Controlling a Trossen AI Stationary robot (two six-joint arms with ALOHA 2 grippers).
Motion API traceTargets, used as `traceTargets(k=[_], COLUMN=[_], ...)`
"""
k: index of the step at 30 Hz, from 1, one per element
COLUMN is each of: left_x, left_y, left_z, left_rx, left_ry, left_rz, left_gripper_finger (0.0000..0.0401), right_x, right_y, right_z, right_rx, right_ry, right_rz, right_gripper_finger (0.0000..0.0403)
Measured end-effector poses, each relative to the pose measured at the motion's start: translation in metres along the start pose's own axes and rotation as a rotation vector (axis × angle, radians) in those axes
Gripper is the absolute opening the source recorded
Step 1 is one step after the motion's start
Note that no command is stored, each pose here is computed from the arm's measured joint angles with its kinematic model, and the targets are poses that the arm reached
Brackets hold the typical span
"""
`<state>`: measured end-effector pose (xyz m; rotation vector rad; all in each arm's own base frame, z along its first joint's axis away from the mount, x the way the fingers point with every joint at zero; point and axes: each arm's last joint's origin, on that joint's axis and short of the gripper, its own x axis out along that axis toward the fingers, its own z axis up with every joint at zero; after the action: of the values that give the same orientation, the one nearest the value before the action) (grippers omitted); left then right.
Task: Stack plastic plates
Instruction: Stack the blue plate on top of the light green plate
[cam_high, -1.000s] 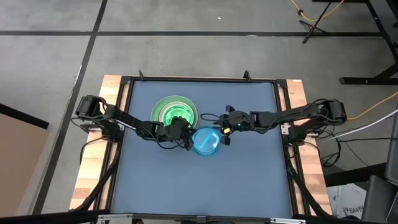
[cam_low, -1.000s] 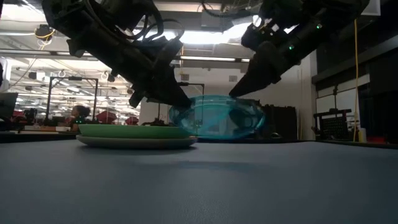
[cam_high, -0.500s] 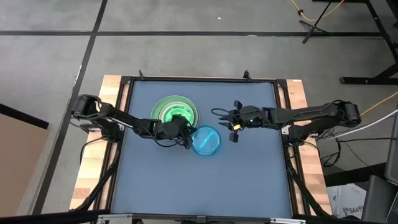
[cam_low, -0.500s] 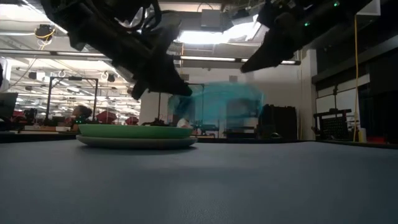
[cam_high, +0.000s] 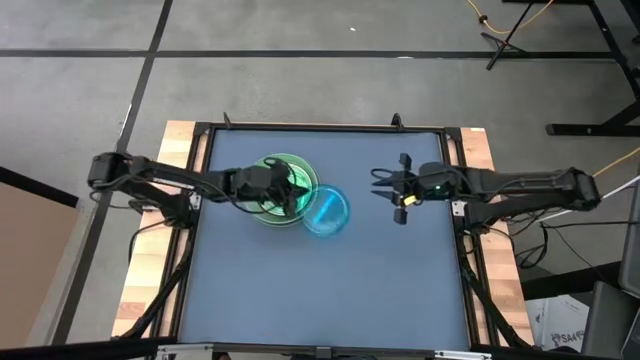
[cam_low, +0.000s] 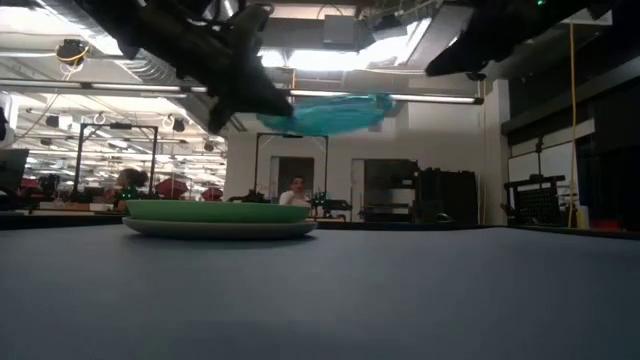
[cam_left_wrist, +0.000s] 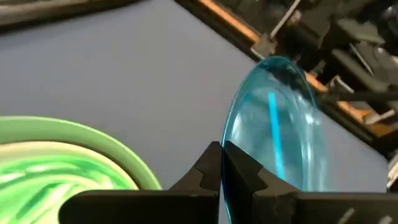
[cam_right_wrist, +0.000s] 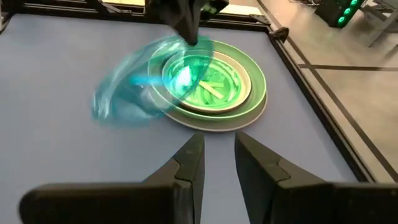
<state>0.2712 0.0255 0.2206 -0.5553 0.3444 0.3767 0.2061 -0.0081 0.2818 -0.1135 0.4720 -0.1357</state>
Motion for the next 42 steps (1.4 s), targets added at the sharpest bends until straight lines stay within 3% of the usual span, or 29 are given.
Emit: traceTargets(k=[11,21,32,42], left_x=[-0.032,-0.041,-0.052,-0.047], left_y=[0.023,0.051,0.087,0.095], left_z=[0.027,0.031,0.016,0.014], left_rx=[-0.051,-0.108,-0.177,-0.205], left_ry=[-0.022,0.087,0.301,0.288], left_rz=[0.053,0.129,0.373,0.483], left_gripper_finger=[0.0001,0.0001,0.0001,0.0001], right_x=[-0.053,-0.093,-0.107,-0.107], right_y=[-0.007,-0.012,-0.014,-0.014], right_z=[-0.006,-0.011,-0.014,-0.014], right_rx=[0.008,0.053,0.059,0.059], right_ry=[-0.029,-0.134,-0.176,-0.175], right_rz=[-0.004,-0.010,-0.013,-0.012], right_gripper_finger=[0.0081,0.0081,0.0081,0.0081])
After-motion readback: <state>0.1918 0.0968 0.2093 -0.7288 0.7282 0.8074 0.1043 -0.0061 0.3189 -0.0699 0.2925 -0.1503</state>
